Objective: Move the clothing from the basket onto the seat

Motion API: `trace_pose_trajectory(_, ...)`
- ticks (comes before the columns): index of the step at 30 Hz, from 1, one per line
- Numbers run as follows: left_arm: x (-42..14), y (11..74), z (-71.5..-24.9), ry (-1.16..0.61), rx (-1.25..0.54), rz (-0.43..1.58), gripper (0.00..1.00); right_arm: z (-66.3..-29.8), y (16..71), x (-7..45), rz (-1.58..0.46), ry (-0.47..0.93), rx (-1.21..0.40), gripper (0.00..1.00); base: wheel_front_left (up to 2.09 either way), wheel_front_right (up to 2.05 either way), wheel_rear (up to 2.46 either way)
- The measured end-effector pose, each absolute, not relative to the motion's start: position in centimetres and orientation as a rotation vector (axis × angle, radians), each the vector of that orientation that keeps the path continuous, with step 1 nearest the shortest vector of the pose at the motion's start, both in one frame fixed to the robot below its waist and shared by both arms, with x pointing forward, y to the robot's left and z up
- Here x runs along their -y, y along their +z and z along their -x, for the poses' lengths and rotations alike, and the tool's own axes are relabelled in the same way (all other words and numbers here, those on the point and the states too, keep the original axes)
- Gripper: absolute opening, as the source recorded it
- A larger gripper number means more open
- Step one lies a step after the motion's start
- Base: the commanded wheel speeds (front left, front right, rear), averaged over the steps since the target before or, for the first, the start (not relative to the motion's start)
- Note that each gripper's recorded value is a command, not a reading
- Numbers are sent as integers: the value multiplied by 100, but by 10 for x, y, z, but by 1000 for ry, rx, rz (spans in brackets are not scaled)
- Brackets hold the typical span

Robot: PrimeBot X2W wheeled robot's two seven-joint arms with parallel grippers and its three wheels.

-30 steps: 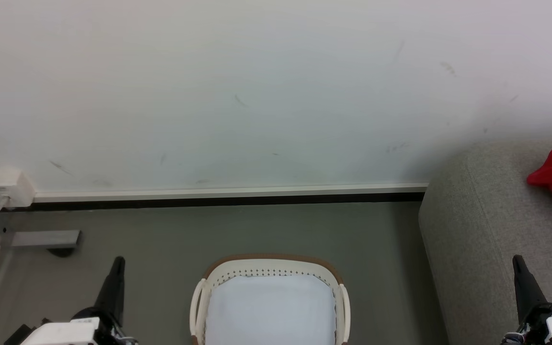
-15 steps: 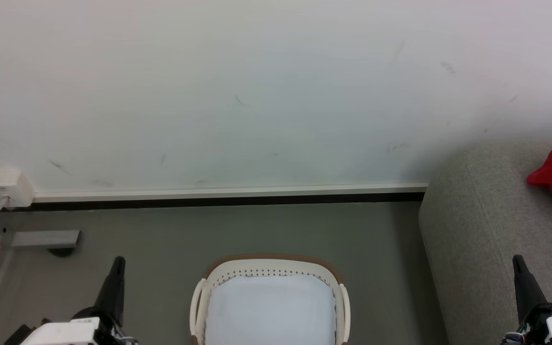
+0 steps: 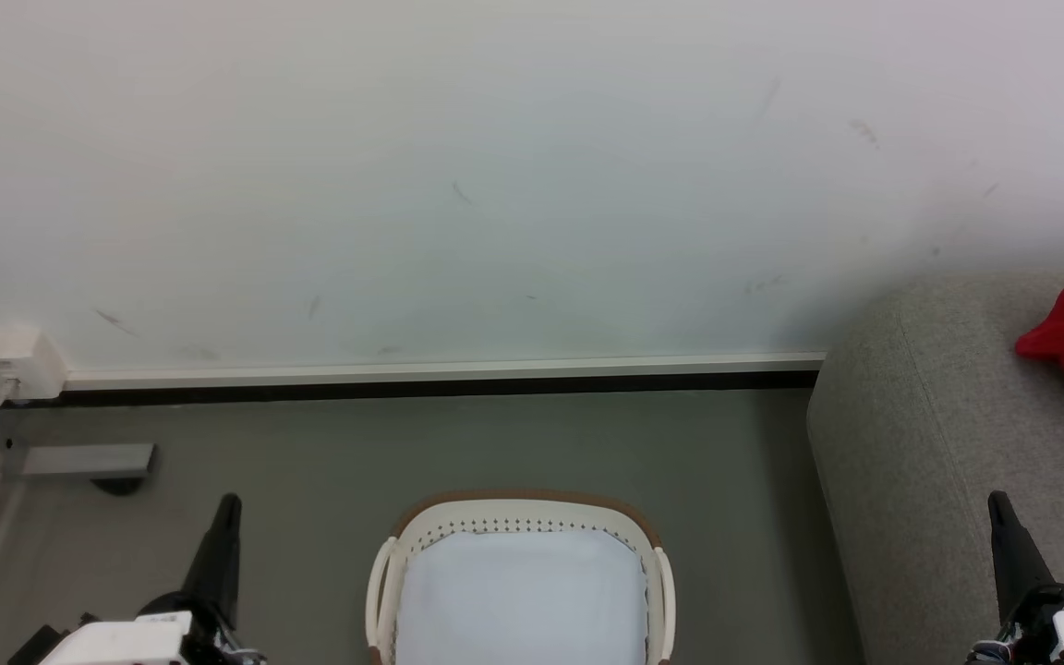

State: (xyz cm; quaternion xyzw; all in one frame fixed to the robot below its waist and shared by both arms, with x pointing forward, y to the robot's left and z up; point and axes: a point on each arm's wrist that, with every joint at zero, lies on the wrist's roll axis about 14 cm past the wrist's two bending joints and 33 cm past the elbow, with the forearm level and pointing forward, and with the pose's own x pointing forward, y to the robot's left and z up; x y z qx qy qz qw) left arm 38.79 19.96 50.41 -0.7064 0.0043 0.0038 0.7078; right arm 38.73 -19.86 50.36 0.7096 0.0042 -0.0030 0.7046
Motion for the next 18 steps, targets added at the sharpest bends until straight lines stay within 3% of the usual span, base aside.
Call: trace_pose_trajectory(18, -200, 504, -388, 8, -9, 1569, 0, -387, 504, 199, -1578, -7, -9, 0, 0, 0, 0)
